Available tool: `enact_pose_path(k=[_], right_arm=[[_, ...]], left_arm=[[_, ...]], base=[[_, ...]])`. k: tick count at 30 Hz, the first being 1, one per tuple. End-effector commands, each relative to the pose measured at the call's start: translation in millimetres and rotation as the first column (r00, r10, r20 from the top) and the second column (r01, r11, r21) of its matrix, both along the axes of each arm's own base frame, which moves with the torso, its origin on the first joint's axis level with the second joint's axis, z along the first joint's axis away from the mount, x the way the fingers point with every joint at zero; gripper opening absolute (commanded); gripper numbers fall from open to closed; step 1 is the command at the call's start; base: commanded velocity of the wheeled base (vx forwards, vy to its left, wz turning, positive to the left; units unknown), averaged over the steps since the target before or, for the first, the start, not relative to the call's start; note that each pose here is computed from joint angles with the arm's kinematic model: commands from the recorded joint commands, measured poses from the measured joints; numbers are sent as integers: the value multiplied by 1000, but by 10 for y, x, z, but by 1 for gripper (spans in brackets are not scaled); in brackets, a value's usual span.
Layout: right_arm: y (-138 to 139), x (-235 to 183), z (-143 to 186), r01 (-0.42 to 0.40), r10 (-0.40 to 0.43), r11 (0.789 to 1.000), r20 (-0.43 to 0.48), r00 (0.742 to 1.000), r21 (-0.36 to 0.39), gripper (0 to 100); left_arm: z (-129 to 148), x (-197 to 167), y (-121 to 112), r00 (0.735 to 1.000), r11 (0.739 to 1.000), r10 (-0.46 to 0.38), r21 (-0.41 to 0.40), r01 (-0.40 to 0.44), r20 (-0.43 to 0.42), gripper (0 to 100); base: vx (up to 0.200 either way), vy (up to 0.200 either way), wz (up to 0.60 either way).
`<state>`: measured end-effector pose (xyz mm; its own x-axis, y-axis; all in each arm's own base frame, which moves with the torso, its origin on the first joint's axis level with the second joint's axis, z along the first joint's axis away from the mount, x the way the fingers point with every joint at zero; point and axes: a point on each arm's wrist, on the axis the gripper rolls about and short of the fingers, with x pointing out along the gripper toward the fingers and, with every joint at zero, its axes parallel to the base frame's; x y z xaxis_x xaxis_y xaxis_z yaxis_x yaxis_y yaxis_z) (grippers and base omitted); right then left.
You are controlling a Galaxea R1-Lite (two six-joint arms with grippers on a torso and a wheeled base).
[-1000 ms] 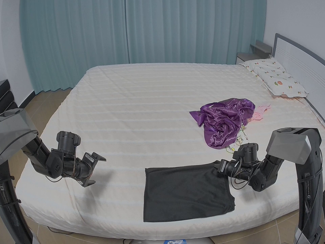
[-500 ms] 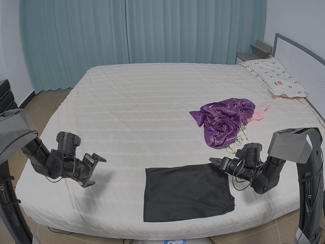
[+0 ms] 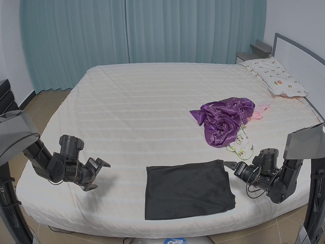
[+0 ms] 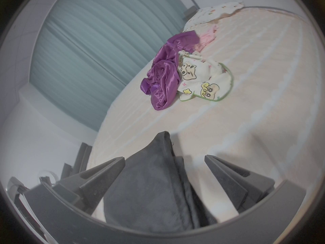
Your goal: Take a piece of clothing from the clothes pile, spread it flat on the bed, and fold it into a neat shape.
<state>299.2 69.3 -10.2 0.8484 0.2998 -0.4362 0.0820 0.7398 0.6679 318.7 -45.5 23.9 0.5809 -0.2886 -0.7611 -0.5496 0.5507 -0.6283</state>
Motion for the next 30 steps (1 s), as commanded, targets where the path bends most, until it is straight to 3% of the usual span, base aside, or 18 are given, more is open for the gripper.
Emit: enact_pose_path(k=[1, 17, 26, 30], right_arm=[[-61, -204, -8, 28, -27, 999, -13, 1000, 36, 100], [37, -294, -53, -5, 6, 999, -40, 999, 34, 100], [36, -297, -46, -6, 7, 999, -38, 999, 33, 100], [34, -302, -14, -6, 7, 999, -29, 1000, 36, 100]], left_arm=[[5, -27, -134, 999, 999, -37, 16, 37, 5, 100], [-18, -122, -484, 990, 989, -142, 46, 142, 0, 100], [-51, -138, -505, 989, 988, -146, 45, 147, -13, 100], [-49, -144, -508, 989, 989, -144, 43, 145, -16, 100]], base=[[0, 0, 0], [0, 0, 0], [0, 0, 0], [-200, 0, 0]])
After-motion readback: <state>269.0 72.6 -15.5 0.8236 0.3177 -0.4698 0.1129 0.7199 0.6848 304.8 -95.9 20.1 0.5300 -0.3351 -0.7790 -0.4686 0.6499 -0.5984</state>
